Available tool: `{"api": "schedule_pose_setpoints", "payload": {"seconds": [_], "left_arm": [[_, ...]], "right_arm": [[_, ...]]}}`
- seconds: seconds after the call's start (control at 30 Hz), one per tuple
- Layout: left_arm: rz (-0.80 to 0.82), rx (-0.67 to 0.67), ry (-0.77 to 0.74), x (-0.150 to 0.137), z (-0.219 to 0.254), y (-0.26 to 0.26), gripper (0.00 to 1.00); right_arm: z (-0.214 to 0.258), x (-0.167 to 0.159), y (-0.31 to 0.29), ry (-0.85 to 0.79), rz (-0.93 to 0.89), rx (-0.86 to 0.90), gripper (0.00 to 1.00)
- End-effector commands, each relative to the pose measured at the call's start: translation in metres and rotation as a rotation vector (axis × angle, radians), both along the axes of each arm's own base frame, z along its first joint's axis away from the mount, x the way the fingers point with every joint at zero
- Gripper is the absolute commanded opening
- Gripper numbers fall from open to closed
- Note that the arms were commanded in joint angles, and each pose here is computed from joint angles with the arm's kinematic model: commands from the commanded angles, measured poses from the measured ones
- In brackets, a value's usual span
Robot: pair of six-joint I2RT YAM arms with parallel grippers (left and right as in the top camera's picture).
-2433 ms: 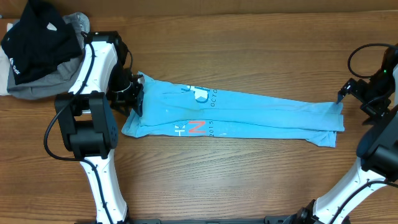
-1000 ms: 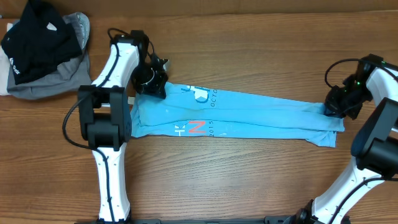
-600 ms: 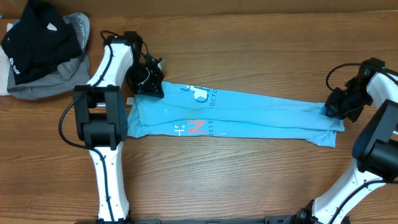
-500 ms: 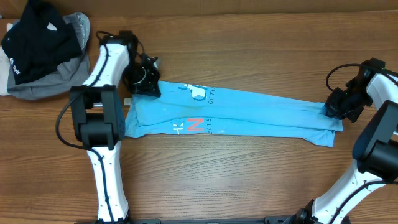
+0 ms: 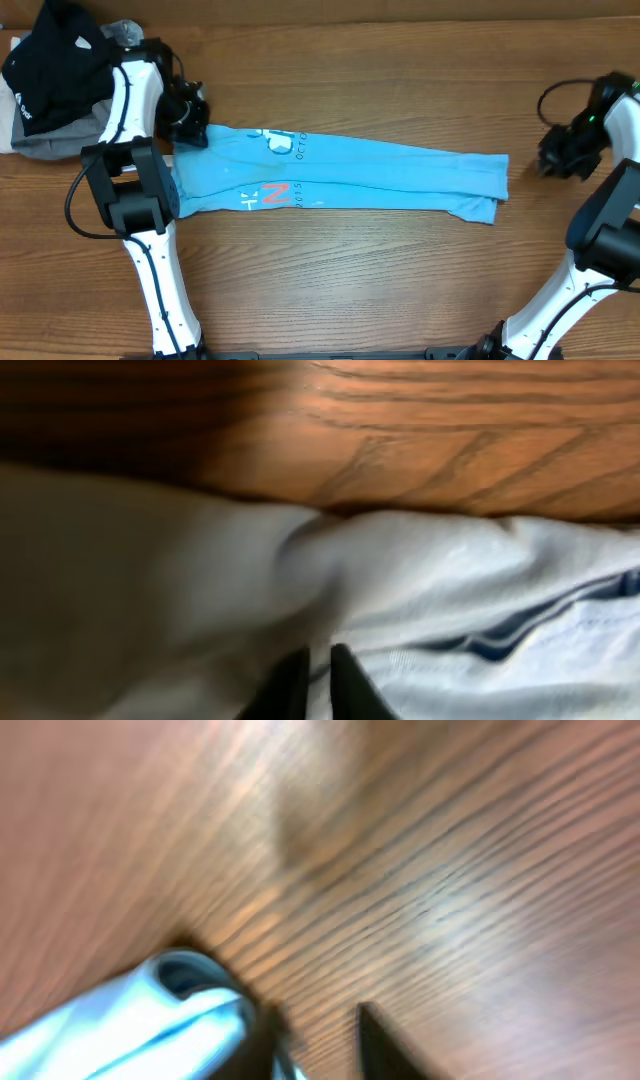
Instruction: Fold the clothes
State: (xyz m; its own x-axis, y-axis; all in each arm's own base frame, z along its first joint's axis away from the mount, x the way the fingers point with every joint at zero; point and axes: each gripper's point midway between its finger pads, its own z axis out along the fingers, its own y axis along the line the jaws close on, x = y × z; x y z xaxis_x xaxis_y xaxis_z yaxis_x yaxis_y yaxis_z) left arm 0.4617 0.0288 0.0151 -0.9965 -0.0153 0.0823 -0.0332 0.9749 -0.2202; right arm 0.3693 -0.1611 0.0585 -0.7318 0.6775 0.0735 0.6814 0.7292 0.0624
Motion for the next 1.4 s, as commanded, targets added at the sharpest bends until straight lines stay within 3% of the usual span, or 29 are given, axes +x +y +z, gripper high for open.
{"api": "schedule_pose_setpoints", "payload": {"seconds": [0.0, 0.07, 0.1, 0.13, 0.2, 0.43, 0.9, 0.93, 0.97, 1.03, 1.2, 1.37], "left_arm": [[-0.018, 0.06, -0.051, 0.015, 0.021, 0.003, 0.28], [-0.024, 0.06, -0.049, 0.014, 0.026, 0.0, 0.49], [-0.026, 0.059, -0.047, 0.013, 0.026, -0.002, 0.66], [-0.027, 0.059, -0.042, 0.012, 0.026, -0.003, 0.81], [-0.031, 0.058, -0.035, 0.011, 0.025, -0.004, 0.99], [-0.03, 0.058, -0.035, 0.011, 0.025, -0.004, 1.0], [-0.034, 0.059, -0.04, 0.012, 0.025, -0.006, 1.0], [-0.035, 0.059, -0.039, 0.012, 0.025, -0.006, 1.0], [-0.034, 0.059, -0.039, 0.012, 0.025, -0.006, 1.0], [-0.034, 0.059, -0.039, 0.012, 0.025, -0.005, 1.0], [-0.038, 0.059, -0.039, 0.012, 0.025, -0.007, 1.0], [-0.043, 0.058, -0.033, 0.01, 0.025, -0.01, 1.0]], "right_arm": [[0.03, 0.011, -0.017, -0.054, -0.016, -0.044, 0.59], [0.031, 0.01, -0.016, -0.056, 0.012, -0.031, 0.74], [0.029, 0.01, -0.012, -0.061, 0.042, -0.008, 0.8], [0.025, 0.01, -0.007, -0.068, 0.068, 0.02, 0.84], [0.018, 0.009, 0.008, -0.083, 0.113, 0.099, 0.88], [-0.021, -0.002, 0.061, -0.144, 0.202, 0.355, 0.89], [-0.077, -0.047, 0.123, -0.045, 0.24, 0.484, 0.86], [-0.079, -0.051, 0.129, -0.034, 0.249, 0.491, 0.84], [-0.081, -0.054, 0.134, -0.023, 0.259, 0.496, 0.75], [-0.083, -0.057, 0.141, -0.009, 0.271, 0.501, 0.45], [-0.087, -0.052, 0.138, 0.002, 0.255, 0.451, 0.04], [-0.08, -0.043, 0.113, 0.023, 0.188, 0.362, 0.04]]}}
